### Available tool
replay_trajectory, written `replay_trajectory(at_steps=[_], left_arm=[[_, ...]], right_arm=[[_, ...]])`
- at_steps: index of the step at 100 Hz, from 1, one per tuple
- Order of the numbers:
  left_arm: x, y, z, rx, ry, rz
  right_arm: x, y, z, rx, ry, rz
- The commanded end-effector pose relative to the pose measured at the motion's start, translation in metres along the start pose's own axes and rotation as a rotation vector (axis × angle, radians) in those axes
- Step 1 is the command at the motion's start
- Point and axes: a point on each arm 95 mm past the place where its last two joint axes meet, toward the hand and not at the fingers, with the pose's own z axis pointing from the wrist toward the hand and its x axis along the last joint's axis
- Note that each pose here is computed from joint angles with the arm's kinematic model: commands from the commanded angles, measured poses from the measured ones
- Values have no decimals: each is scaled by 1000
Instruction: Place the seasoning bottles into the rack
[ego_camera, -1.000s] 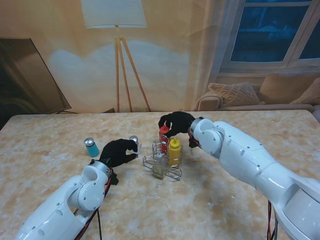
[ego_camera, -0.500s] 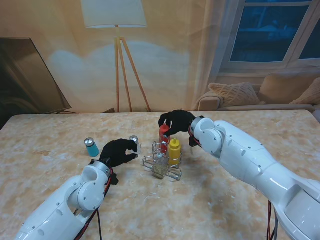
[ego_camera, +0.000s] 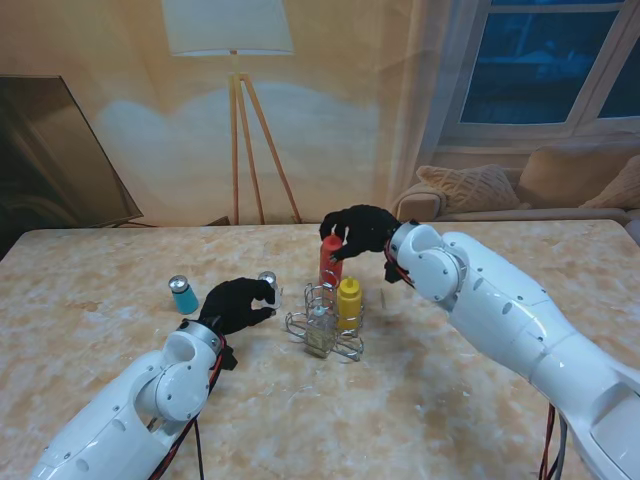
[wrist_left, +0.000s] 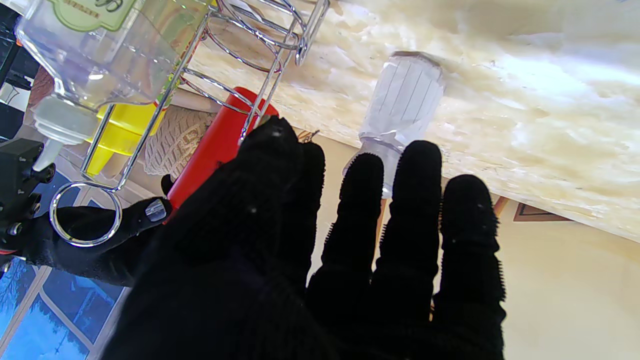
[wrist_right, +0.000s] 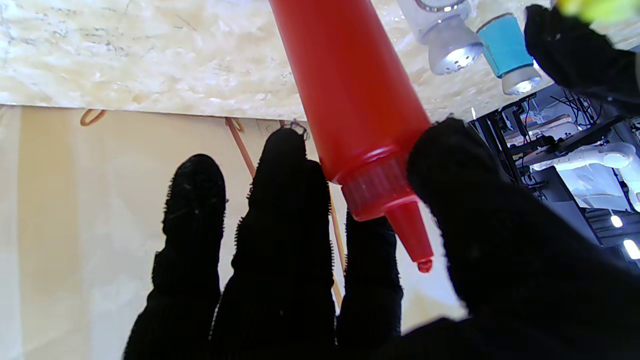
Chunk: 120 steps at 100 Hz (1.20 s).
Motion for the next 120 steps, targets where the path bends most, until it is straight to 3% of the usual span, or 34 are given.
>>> replay_trajectory(at_steps=[1, 65, 120], left_arm=[[0, 2, 0, -11, -1, -2], [0, 1, 0, -10, -3, -3], [0, 2, 1, -12, -7, -5]], right_arm=[[5, 3, 0, 1, 18, 0], [18, 18, -3, -20, 57, 19], [17, 14, -13, 20, 78, 45]])
